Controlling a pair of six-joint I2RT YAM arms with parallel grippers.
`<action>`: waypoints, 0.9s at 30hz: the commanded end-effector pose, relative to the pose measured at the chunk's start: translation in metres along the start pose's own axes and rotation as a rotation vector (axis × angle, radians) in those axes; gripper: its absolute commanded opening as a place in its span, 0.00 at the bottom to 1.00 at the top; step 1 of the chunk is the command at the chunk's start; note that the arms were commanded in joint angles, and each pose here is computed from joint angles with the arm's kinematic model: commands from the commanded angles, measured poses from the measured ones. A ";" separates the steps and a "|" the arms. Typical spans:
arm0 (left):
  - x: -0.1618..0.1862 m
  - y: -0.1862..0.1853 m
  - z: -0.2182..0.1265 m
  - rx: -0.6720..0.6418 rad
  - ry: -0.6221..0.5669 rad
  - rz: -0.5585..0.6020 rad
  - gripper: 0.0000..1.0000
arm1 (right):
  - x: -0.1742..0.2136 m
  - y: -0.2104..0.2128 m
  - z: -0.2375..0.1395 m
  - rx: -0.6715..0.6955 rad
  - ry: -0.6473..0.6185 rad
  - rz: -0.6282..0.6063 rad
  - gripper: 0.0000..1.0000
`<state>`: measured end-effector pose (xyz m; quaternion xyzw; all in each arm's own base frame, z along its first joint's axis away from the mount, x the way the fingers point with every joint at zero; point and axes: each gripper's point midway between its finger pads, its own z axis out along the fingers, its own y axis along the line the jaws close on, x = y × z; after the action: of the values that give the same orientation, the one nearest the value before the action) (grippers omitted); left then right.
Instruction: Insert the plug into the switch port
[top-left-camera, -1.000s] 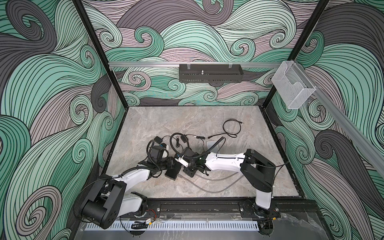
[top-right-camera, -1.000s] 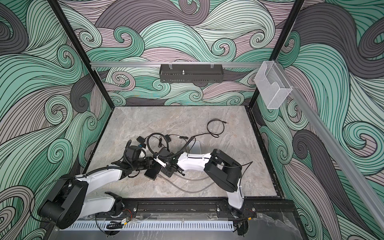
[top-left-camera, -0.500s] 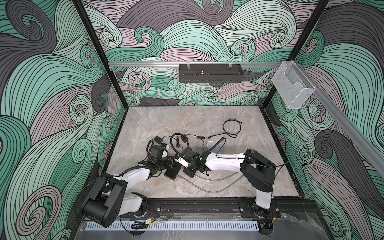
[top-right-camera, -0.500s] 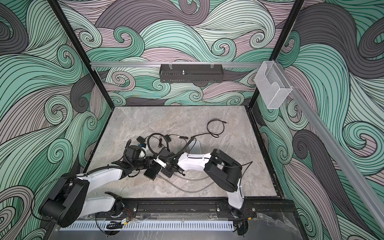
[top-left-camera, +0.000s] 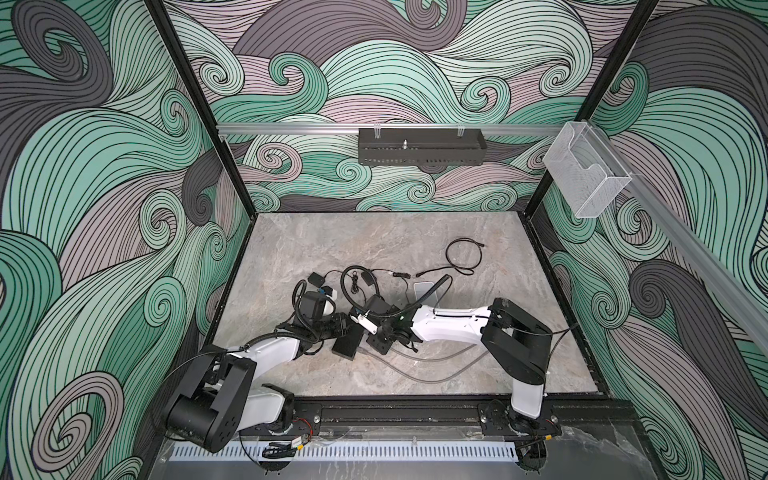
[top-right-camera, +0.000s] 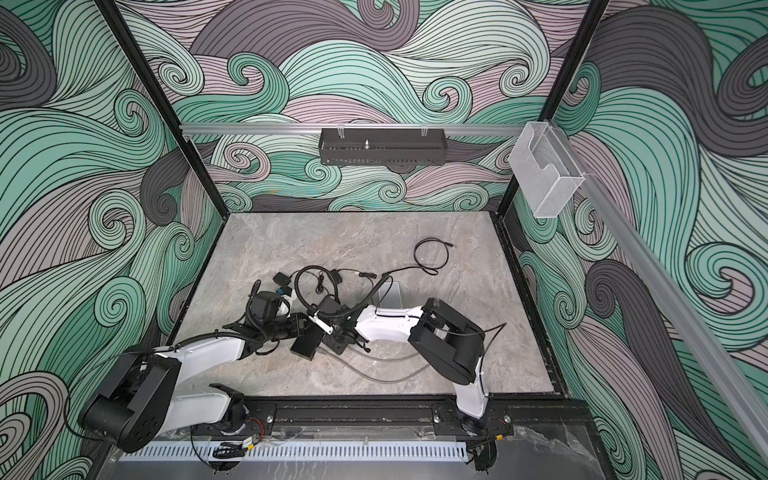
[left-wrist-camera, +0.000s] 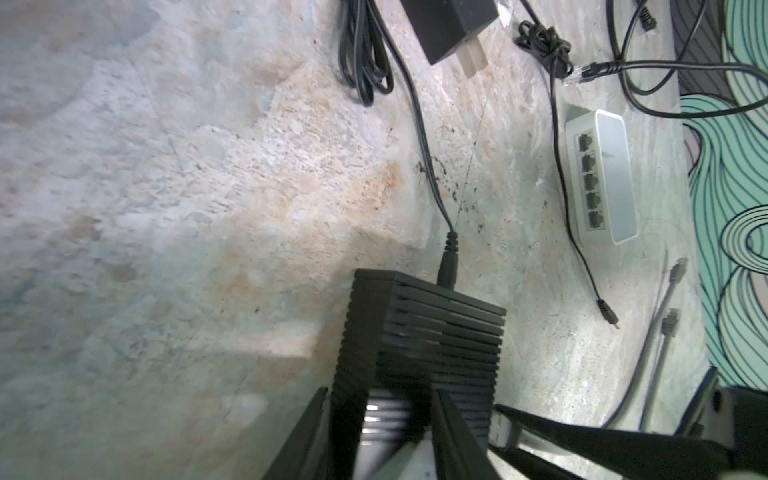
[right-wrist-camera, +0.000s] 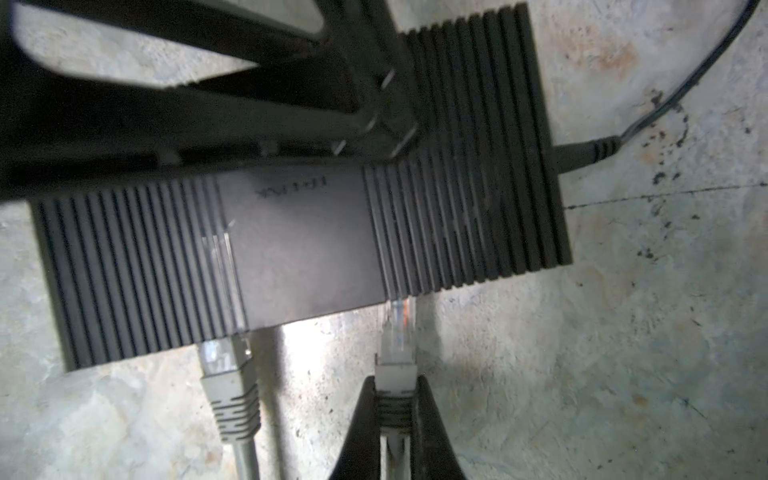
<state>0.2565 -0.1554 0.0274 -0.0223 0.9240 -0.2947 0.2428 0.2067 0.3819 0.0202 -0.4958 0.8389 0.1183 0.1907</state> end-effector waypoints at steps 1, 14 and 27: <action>0.037 -0.029 0.003 0.191 0.160 -0.036 0.38 | -0.065 0.015 -0.031 -0.076 -0.270 -0.044 0.00; 0.044 -0.043 0.008 0.271 0.218 -0.020 0.37 | -0.029 -0.001 -0.041 -0.009 -0.233 -0.022 0.00; 0.055 -0.046 0.010 0.267 0.243 -0.008 0.37 | -0.035 -0.007 -0.022 0.022 -0.170 0.007 0.00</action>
<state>0.2426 -0.1892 0.0251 0.0145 0.9063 -0.3726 0.1989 0.1936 0.3506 0.0169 -0.4978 0.8443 0.1001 0.1712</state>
